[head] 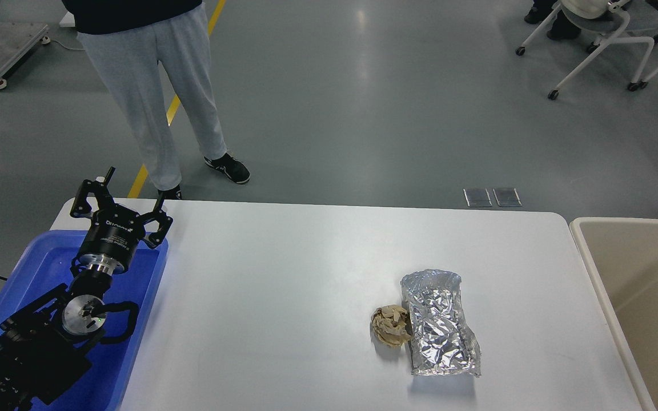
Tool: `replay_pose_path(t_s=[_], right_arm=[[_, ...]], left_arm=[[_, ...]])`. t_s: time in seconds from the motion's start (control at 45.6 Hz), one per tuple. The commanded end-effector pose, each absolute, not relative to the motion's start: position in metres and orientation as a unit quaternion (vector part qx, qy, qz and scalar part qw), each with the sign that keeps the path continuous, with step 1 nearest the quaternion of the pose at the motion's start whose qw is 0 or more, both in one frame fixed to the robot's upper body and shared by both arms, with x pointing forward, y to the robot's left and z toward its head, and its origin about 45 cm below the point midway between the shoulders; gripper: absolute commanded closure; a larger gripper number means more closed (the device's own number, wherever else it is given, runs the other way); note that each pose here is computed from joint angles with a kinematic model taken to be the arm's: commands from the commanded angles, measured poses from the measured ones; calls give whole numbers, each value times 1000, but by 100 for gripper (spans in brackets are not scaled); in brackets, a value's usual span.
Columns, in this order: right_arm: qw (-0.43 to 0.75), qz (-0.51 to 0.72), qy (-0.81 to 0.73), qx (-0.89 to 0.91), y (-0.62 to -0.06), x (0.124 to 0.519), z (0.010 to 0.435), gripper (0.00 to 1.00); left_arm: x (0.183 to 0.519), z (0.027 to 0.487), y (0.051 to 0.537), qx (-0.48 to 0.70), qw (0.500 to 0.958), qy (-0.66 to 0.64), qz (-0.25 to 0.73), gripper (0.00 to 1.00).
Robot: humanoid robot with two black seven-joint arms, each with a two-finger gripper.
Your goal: Tidy desktop
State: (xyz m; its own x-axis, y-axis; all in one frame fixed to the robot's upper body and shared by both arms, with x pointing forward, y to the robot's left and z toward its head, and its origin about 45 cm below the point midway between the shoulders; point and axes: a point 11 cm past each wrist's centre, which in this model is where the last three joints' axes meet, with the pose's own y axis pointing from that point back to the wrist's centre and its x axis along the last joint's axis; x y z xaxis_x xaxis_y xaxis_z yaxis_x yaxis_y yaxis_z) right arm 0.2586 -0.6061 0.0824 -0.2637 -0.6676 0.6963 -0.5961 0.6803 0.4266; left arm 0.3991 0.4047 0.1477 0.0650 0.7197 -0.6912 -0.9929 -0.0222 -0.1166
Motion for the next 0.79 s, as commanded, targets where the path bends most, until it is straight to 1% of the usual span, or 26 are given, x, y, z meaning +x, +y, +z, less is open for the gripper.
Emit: replay_pose_path(t_s=[0.0, 0.439, 0.505, 0.658, 0.768], right_arm=[[459, -40, -794, 396, -609, 255, 83, 1], [458, -27, -790, 407, -607, 267, 90, 0], [440, -35, -792, 422, -605, 277, 95, 0], [372, -86, -801, 462, -614, 280, 107, 0], [336, -102, -800, 486, -609, 289, 112, 0]], left_arm=[[399, 148, 405, -306, 663, 223, 646, 0], [399, 148, 405, -306, 663, 223, 646, 0], [399, 148, 405, -306, 663, 223, 646, 0], [399, 148, 404, -305, 663, 224, 646, 0], [399, 148, 405, -306, 662, 223, 646, 0]])
